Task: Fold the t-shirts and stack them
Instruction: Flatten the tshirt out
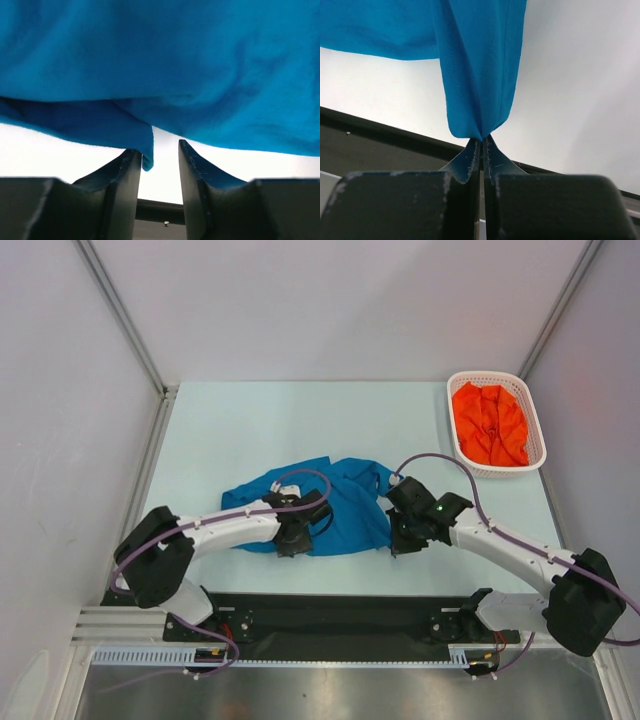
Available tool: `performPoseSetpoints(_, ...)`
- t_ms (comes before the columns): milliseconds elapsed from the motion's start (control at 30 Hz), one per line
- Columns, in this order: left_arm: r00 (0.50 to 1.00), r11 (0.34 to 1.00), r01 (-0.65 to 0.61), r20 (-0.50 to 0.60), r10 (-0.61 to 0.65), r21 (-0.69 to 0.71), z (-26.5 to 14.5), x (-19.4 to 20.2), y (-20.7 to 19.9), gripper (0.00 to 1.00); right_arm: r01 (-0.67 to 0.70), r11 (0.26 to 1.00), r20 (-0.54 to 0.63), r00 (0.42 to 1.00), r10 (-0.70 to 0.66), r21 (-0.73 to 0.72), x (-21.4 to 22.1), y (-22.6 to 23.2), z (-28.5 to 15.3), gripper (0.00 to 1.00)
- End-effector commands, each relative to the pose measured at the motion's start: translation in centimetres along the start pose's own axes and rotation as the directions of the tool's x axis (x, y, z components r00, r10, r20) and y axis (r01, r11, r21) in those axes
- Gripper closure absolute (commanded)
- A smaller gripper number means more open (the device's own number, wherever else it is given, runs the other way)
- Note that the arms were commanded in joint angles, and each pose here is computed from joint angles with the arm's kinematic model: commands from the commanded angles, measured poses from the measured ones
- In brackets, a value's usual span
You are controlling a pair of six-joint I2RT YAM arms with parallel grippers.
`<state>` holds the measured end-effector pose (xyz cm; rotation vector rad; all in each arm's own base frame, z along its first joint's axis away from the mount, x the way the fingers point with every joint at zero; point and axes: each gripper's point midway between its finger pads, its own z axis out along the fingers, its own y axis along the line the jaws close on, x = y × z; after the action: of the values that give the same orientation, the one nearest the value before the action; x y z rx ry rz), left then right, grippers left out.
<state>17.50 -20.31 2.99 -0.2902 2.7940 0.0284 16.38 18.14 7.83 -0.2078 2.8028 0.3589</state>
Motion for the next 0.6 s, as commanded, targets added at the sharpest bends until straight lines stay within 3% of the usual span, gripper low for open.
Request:
performPoseSetpoints(0, 0.998, 1.0, -0.002, 0.061, 0.001, 0.019, -0.4, -1.6, -1.3, 0.6, 0.01, 1.0, 0.024, 1.0, -0.009, -0.025, -0.4, 0.2, -0.8, 1.0)
performPoseSetpoints(167, 0.998, 1.0, -0.004, 0.063, 0.002, 0.029, -1.0, -1.6, -1.1, 1.0, 0.003, 1.0, 0.027, 1.0, -0.003, -0.016, -0.9, 0.0, -1.2, 1.0)
performPoseSetpoints(300, 0.986, 0.999, 0.021, 0.162, -0.029, 0.05, -4.4, -4.1, 0.2, 1.0, -0.016, 1.0, 0.055, 0.998, 0.016, 0.006, -2.2, -0.9, -2.2, 1.0)
performPoseSetpoints(367, 0.97, 0.996, 0.032, 0.238, -0.051, 0.081, -7.4, -6.4, 0.2, 1.0, -0.029, 0.999, 0.132, 0.991, 0.026, 0.021, -4.3, -1.2, -3.8, 1.0)
performPoseSetpoints(400, 0.954, 0.998, 0.034, 0.295, -0.048, 0.052, -8.7, -7.7, 1.4, 1.0, -0.02, 1.0, 0.162, 0.987, 0.016, 0.024, -5.1, -1.3, -4.5, 1.0)
performPoseSetpoints(500, 0.891, 0.987, 0.062, 0.438, -0.12, 0.145, -15.4, -12.0, 2.9, 1.0, -0.028, 0.999, 0.284, 0.959, 0.019, 0.029, -8.9, -1.5, -7.9, 1.0)
performPoseSetpoints(567, 0.822, 0.966, 0.056, 0.537, -0.187, 0.251, -20.7, -14.9, 4.1, 1.0, -0.032, 0.999, 0.368, 0.93, 0.021, 0.025, -11.6, -1.3, -10.7, 1.0)
